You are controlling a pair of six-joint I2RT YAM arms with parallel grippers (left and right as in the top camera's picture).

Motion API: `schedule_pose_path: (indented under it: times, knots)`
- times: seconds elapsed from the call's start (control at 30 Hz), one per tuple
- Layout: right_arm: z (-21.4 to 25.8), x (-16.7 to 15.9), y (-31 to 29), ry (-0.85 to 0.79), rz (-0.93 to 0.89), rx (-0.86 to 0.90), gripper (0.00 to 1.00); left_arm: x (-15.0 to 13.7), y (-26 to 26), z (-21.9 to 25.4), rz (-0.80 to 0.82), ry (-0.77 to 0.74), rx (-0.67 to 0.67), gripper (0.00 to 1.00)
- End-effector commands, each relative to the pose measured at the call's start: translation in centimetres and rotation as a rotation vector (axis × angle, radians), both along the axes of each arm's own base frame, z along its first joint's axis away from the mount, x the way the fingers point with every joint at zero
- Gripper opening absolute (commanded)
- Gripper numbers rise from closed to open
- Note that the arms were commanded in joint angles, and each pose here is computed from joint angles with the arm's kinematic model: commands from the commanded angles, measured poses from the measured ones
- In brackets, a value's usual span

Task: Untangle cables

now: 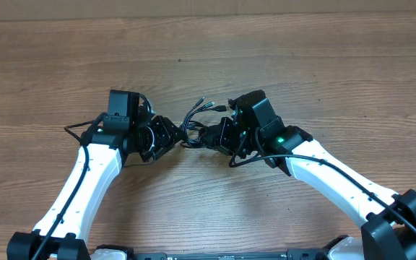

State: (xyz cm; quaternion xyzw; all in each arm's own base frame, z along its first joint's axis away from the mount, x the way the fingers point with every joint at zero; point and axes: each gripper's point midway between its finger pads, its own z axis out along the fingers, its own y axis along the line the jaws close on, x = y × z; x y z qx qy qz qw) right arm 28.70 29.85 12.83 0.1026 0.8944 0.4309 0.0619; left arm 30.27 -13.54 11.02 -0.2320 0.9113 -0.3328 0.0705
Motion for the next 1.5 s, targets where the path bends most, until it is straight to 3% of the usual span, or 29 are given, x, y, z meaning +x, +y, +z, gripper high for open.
schedule_pose_path:
  times: [0.0,0.17,0.9,0.97,1.0,1.03,1.13,1.33,1.47]
  knots:
    - [0.9,0.2,0.4,-0.023,0.015,0.021,0.04,0.0,-0.2,0.2,0.030,0.020,-0.010,0.33]
    - [0.9,0.2,0.4,-0.023,0.015,0.021,0.04,0.0,-0.2,0.2,0.031,0.019,-0.009,0.24]
    - [0.9,0.1,0.5,-0.022,0.019,0.024,0.04,0.6,0.3,0.1,0.096,0.030,0.001,0.05]
    - [0.9,0.1,0.5,-0.022,0.019,0.024,0.04,0.6,0.3,0.1,0.095,0.030,0.001,0.07]
    - [0.9,0.1,0.5,-0.022,0.018,0.023,0.04,0.6,0.3,0.1,0.095,0.031,0.000,0.14]
    - [0.9,0.1,0.5,-0.022,0.018,0.024,0.04,0.5,0.2,0.1,0.093,0.032,-0.002,0.29]
    - [1.0,0.1,0.5,-0.012,0.009,0.029,0.04,0.2,-0.1,0.2,0.081,0.045,-0.025,0.41]
    - [2.0,0.4,1.2,-0.005,0.001,0.085,0.04,0.1,-0.5,0.4,0.112,0.079,-0.061,0.41]
    - [2.4,0.3,1.5,0.008,0.006,0.110,0.04,0.4,-0.4,0.5,0.125,0.073,-0.066,0.26]
